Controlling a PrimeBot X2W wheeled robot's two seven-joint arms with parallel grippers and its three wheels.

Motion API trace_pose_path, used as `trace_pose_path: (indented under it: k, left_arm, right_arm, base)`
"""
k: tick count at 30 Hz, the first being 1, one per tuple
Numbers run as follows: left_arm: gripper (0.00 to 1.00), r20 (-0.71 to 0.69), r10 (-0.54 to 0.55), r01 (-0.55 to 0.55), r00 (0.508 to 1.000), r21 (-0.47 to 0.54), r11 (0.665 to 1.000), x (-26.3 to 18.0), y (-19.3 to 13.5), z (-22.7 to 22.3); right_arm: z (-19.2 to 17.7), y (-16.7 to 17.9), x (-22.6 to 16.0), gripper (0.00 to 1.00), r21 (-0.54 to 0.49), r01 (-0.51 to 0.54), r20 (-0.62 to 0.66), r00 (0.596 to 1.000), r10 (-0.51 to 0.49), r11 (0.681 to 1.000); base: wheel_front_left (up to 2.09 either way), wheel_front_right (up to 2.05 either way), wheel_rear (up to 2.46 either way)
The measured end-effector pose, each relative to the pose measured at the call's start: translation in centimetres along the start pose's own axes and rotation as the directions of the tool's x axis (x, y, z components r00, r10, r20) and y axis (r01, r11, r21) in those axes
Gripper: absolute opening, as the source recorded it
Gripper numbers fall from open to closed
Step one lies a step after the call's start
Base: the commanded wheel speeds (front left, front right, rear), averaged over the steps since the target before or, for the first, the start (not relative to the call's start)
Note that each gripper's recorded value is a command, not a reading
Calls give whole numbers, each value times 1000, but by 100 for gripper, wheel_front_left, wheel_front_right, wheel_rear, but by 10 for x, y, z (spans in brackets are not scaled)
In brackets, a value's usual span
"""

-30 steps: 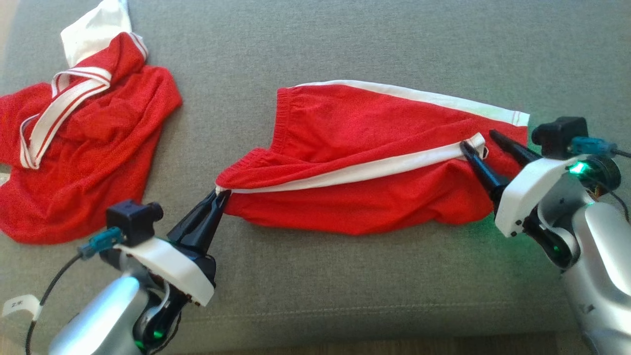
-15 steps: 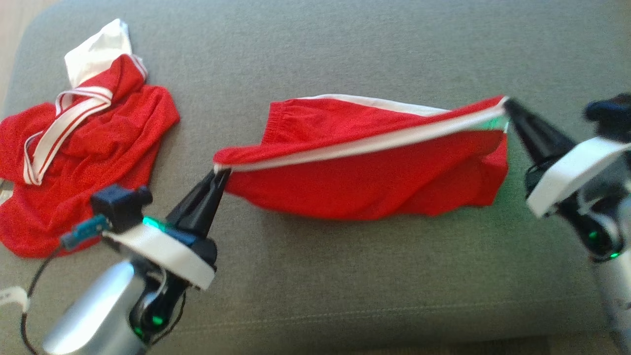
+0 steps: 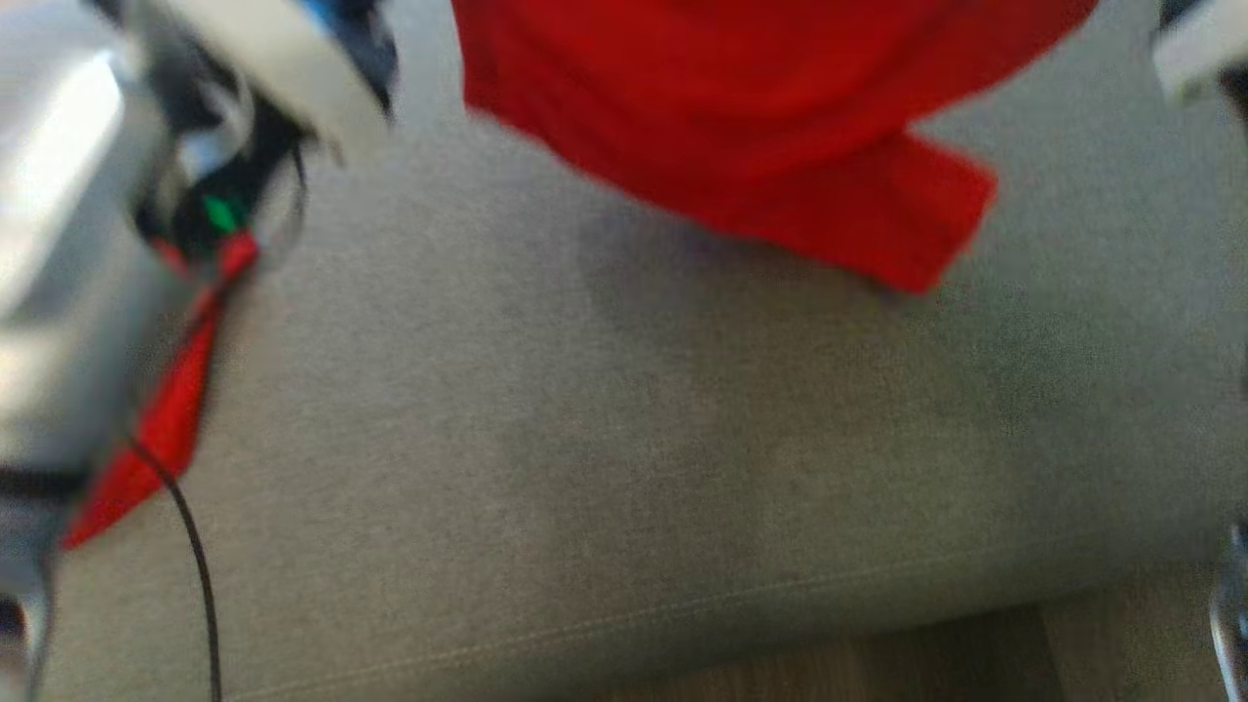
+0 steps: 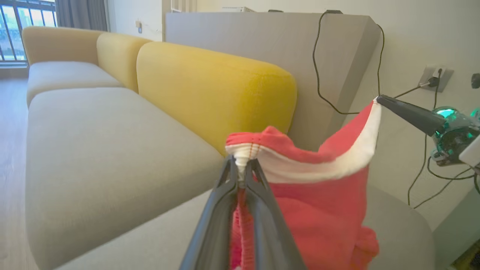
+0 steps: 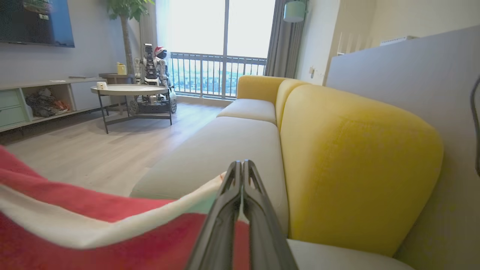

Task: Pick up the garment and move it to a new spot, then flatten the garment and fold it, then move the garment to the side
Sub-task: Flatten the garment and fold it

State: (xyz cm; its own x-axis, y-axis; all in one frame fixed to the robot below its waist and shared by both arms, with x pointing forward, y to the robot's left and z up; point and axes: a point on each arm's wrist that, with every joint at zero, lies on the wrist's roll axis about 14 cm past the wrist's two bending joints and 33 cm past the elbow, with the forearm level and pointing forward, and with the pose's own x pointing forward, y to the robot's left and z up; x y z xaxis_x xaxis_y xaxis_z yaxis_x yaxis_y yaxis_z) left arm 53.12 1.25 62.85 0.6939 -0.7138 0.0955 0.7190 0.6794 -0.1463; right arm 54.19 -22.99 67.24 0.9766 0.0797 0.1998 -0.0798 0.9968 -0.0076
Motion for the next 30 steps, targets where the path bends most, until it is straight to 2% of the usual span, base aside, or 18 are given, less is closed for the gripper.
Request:
trace_pose_path:
  k: [6, 7, 11, 15, 18, 21, 24, 27, 30]
  left_arm:
    - [0, 128, 22, -44, 992, 170, 984, 68, 46, 51]
    - [0, 128, 22, -44, 992, 170, 984, 68, 46, 51]
    - [0, 259, 0, -75, 966, 281, 957, 106, 67, 57]
    - [0, 287, -40, -55, 957, 313, 948, 123, 70, 43]
    - [0, 298, -76, -21, 951, 307, 952, 125, 64, 33]
    - [0, 297, -114, 21, 948, 298, 954, 111, 53, 17]
    - [0, 220, -110, 55, 969, 241, 969, 83, 47, -32]
    - [0, 103, -77, 62, 992, 147, 987, 43, 36, -94]
    - [0, -1, -38, 38, 999, 63, 997, -1, 21, -141]
  right_arm:
    - [22, -4, 62, 0, -87, 36, 121, 992, -25, 996]
    - [22, -4, 62, 0, -87, 36, 121, 992, -25, 996]
    - [26, -32, 88, 0, -169, 121, 209, 974, -84, 978]
    - [36, -50, 97, 0, -216, 180, 300, 948, -110, 960]
    - [27, -50, 101, 0, -223, 181, 302, 947, -109, 958]
    - [4, -41, 100, 0, -217, 161, 275, 956, -97, 963]
    - [-37, -35, 79, 0, -205, 138, 189, 977, -99, 969]
    - [-88, -35, 40, 0, -178, 137, 49, 990, -130, 974]
    - [-135, -26, -12, 0, -127, 128, -124, 982, -144, 984]
  base:
    - [0, 0, 0]
    - [0, 0, 0]
    - [0, 0, 0]
    - [0, 0, 0]
    - [0, 0, 0]
    - [0, 0, 0]
    - [0, 0, 0]
    - [0, 0, 0]
    - [0, 0, 0]
